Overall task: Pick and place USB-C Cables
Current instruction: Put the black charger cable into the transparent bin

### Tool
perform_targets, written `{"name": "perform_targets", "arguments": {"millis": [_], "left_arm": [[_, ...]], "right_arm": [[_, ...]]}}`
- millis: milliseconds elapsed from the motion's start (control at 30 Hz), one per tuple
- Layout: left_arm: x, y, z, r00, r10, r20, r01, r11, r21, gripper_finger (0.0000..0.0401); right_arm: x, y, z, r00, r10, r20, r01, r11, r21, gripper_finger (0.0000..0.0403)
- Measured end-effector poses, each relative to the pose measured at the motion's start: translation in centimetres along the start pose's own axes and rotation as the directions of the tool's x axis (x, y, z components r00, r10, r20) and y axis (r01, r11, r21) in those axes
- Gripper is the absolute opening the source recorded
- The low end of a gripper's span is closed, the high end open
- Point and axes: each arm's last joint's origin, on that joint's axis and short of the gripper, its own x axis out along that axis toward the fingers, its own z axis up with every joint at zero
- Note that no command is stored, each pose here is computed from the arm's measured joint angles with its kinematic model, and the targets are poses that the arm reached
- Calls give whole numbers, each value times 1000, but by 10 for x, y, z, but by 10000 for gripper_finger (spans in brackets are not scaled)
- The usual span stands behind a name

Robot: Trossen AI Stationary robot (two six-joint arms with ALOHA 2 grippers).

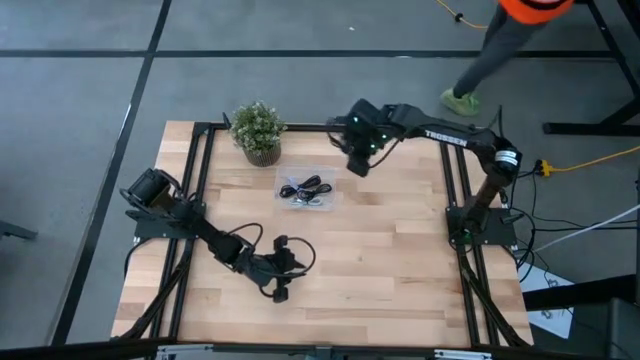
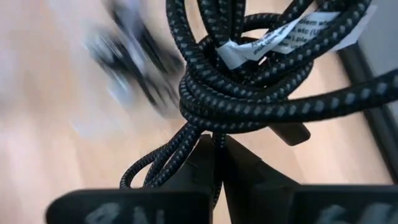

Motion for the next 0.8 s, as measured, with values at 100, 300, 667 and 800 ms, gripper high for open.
{"name": "perform_targets", "arguments": {"millis": [100, 300, 667, 800], "left_arm": [[-1, -1, -1, 1000, 0, -9, 0, 1000, 5, 88], [-1, -2, -1, 1000, -15, -13, 15, 1000, 3, 88], [-1, -2, -1, 1000, -17, -9, 17, 1000, 0, 88], [-1, -1, -1, 1000, -17, -8, 17, 1000, -2, 88]], "right_arm": [[-5, 18, 19, 984, 66, 167, -55, 996, -67, 13], [9, 55, 33, 958, 108, 266, -50, 975, -214, 13], [66, 77, 28, 986, 105, 127, -64, 955, -289, 13], [87, 75, 25, 993, 95, 72, -71, 957, -283, 13]]}}
